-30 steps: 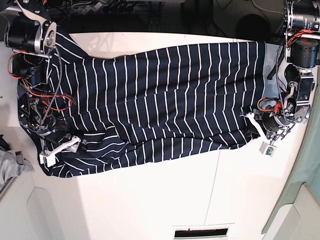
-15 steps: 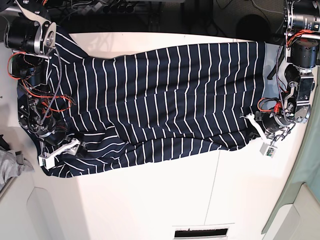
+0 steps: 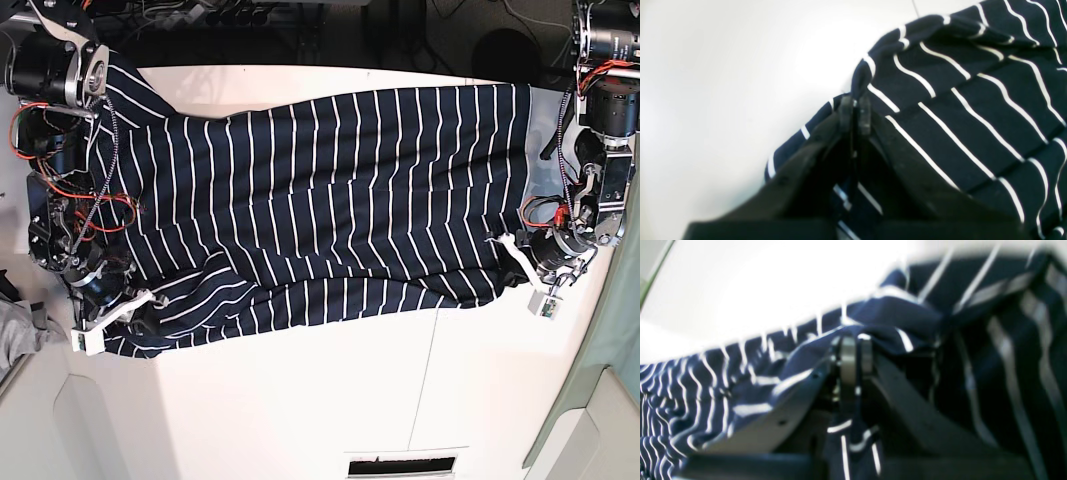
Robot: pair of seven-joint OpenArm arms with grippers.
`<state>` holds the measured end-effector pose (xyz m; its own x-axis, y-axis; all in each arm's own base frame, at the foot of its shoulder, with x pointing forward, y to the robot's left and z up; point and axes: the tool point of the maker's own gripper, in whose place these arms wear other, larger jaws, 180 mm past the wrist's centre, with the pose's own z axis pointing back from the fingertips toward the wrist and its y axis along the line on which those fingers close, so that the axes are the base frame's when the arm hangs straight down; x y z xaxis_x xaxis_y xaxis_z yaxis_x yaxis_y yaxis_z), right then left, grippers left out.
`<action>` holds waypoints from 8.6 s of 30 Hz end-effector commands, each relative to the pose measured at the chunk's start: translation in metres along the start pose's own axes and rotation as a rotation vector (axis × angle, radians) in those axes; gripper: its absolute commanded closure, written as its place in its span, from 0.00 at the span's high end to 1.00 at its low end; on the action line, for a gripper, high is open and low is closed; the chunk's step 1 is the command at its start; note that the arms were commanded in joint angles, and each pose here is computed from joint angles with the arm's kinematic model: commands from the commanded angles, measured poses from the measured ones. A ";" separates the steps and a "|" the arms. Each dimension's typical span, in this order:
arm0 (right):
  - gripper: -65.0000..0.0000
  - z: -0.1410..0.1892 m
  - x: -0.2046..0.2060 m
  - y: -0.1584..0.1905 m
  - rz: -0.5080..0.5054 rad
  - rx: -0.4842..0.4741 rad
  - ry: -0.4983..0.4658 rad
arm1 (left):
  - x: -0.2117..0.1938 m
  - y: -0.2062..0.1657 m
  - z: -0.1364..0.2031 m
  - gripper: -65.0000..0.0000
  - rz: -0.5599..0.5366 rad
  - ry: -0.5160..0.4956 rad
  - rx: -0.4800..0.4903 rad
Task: Layout the t-shirt on the table in an organized manner, then fold the t-shirt properly
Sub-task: 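Grasp the shirt's opposite edge with both grippers, then lift the grasped edge with both grippers and fold it over the shirt, then hold the shirt edge with both grippers and smooth it flat, then release the shirt and raise both grippers toward the shirt's collar end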
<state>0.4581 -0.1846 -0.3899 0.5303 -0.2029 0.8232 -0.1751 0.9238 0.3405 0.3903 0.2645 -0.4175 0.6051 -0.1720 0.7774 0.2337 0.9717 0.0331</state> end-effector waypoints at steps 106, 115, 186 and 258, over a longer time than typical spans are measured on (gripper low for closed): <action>0.00 0.089 -0.022 -0.058 0.187 -0.097 -0.009 | 0.069 0.006 -0.034 0.00 -0.113 0.204 0.113; 0.00 0.059 -0.030 -0.080 0.125 -0.139 0.077 | 0.003 0.005 -0.023 0.00 -0.127 0.302 0.105; 0.00 0.104 -0.057 -0.098 0.147 -0.169 0.132 | 0.021 -0.028 0.026 0.00 -0.340 0.120 0.099; 0.00 0.266 -0.115 -0.121 -0.171 -0.252 0.246 | -0.024 -0.083 0.096 0.32 -0.124 0.113 -0.187</action>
<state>0.1871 -0.3530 -0.4196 0.7498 -0.3194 0.5795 0.1495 0.9349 0.3219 0.2754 0.2034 -0.3906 0.6742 -0.3143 0.6684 0.4351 0.9003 -0.0156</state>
